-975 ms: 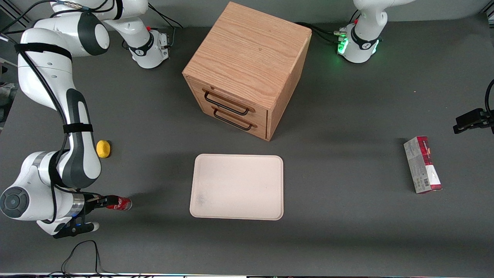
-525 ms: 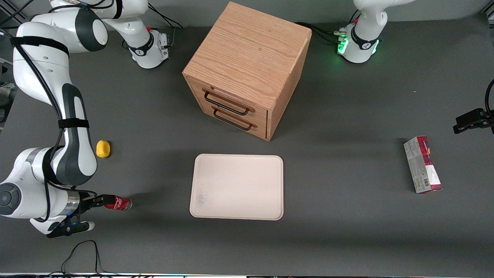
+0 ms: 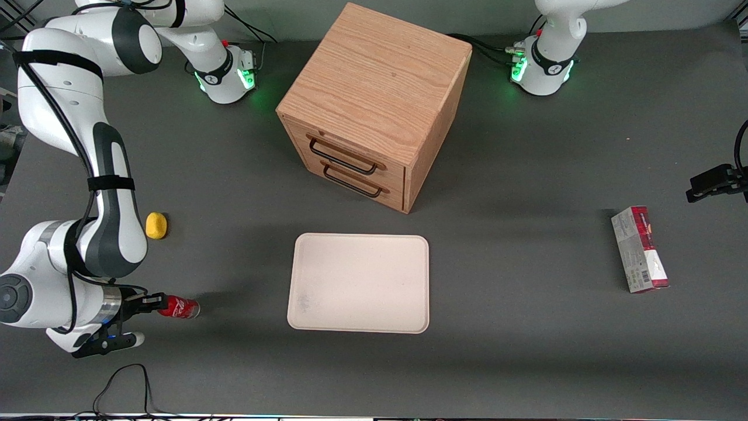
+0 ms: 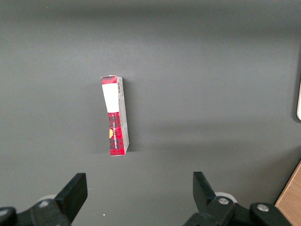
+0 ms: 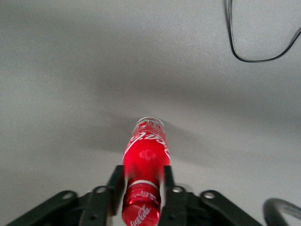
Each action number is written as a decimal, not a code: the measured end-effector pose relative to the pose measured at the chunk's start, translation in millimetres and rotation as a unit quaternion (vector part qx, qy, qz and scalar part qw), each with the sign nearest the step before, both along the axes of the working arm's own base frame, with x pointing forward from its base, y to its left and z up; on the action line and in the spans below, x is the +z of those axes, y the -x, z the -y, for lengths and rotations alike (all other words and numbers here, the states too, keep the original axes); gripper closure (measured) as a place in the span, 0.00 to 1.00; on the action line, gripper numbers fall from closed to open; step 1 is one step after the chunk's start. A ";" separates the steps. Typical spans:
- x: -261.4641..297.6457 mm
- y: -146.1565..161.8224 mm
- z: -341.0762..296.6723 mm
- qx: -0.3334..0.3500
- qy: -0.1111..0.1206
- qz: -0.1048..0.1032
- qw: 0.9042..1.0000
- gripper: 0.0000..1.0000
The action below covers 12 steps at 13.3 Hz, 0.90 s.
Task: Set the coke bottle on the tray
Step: 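Lift the bottle and carry it toward the white tray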
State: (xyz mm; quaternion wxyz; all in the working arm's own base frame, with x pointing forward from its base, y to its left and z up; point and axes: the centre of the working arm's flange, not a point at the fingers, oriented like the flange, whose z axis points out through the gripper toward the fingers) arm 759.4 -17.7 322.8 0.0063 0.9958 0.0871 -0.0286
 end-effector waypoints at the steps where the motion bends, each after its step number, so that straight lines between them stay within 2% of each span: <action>1: -0.1 0.2 0.0 0.000 0.000 0.000 1.000 0.69; 4: 1.0 0.0 0.1 0.000 0.000 0.001 1.000 0.69; 6: 13.7 -0.5 0.1 0.000 0.000 0.010 1.000 0.69; 9: 65.6 8.0 -1.0 0.000 0.000 0.013 1.000 0.69; 12: 137.1 26.1 -1.9 -0.001 -0.001 0.001 1.000 0.69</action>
